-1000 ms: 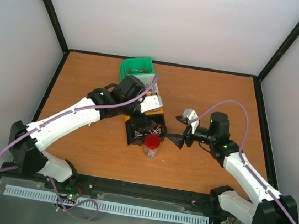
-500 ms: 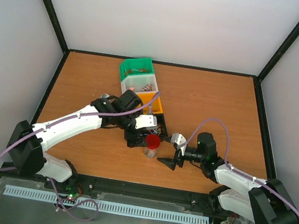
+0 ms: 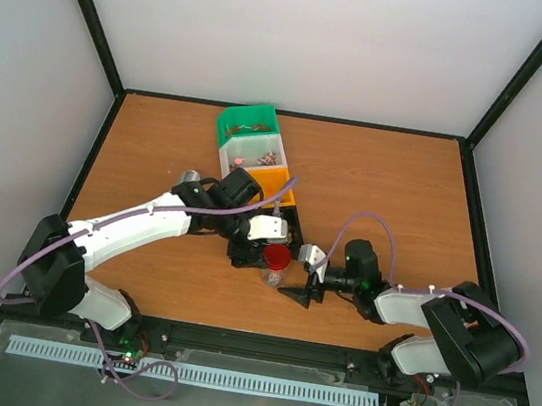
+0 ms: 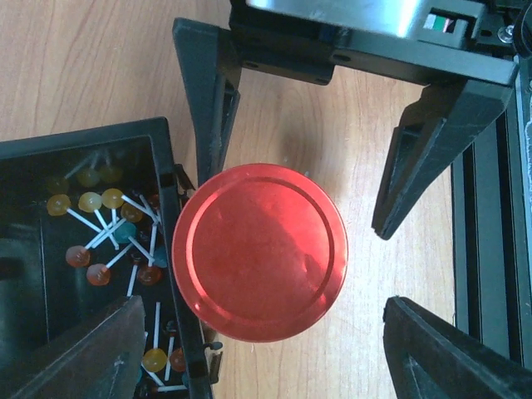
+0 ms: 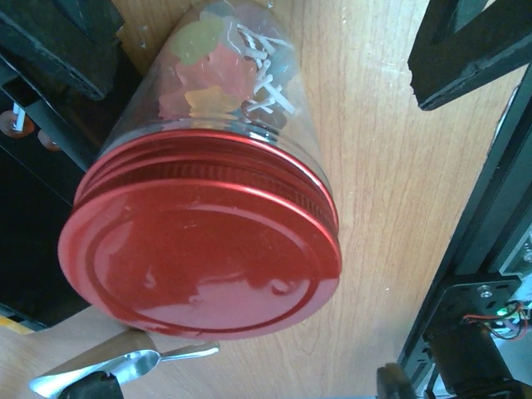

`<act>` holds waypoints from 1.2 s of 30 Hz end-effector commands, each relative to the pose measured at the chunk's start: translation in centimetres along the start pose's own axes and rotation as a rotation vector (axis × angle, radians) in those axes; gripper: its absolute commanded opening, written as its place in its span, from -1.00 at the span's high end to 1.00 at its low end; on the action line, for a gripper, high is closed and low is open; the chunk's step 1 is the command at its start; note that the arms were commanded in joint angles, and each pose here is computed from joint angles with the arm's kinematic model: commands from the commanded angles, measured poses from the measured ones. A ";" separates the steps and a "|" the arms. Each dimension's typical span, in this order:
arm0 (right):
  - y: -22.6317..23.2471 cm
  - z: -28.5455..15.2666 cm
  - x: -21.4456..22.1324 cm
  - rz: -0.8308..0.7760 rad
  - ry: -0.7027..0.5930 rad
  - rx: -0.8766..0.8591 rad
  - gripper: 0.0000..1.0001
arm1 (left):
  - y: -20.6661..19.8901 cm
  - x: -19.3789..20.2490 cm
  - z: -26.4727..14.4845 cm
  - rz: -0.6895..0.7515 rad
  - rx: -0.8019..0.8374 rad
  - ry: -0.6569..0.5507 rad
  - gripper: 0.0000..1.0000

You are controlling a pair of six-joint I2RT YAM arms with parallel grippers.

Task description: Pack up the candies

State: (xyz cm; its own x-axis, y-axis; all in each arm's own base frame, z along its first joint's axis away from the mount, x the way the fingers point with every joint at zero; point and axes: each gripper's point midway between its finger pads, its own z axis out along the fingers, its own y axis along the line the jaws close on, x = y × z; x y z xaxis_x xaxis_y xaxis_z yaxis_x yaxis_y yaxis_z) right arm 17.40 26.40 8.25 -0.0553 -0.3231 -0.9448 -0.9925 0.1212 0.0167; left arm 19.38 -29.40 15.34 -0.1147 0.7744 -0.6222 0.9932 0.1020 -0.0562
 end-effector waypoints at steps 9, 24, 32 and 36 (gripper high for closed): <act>-1.0 1.9 0.6 -0.064 0.013 0.020 -0.85 | -0.7 -0.4 0.7 0.070 0.028 -0.012 -0.57; -0.4 4.4 2.6 -0.084 0.072 -0.025 -0.74 | -1.7 0.8 -0.5 0.108 0.021 0.001 -0.54; -1.4 4.6 2.2 -0.093 0.029 0.046 -0.70 | -2.0 1.1 -0.6 0.121 0.023 0.003 -0.53; -1.4 4.5 1.9 -0.109 0.010 0.049 -0.70 | -2.0 1.4 -0.5 0.132 0.024 0.008 -0.52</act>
State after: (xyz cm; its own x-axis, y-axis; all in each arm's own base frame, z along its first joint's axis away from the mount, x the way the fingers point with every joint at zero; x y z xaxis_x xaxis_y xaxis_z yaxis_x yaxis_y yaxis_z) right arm 18.46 29.27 3.39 -0.0225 -0.4007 -0.9159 -0.9931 0.1143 -0.0256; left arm 17.69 -28.25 14.38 -0.0376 0.7942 -0.6065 0.9993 0.0280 -0.0252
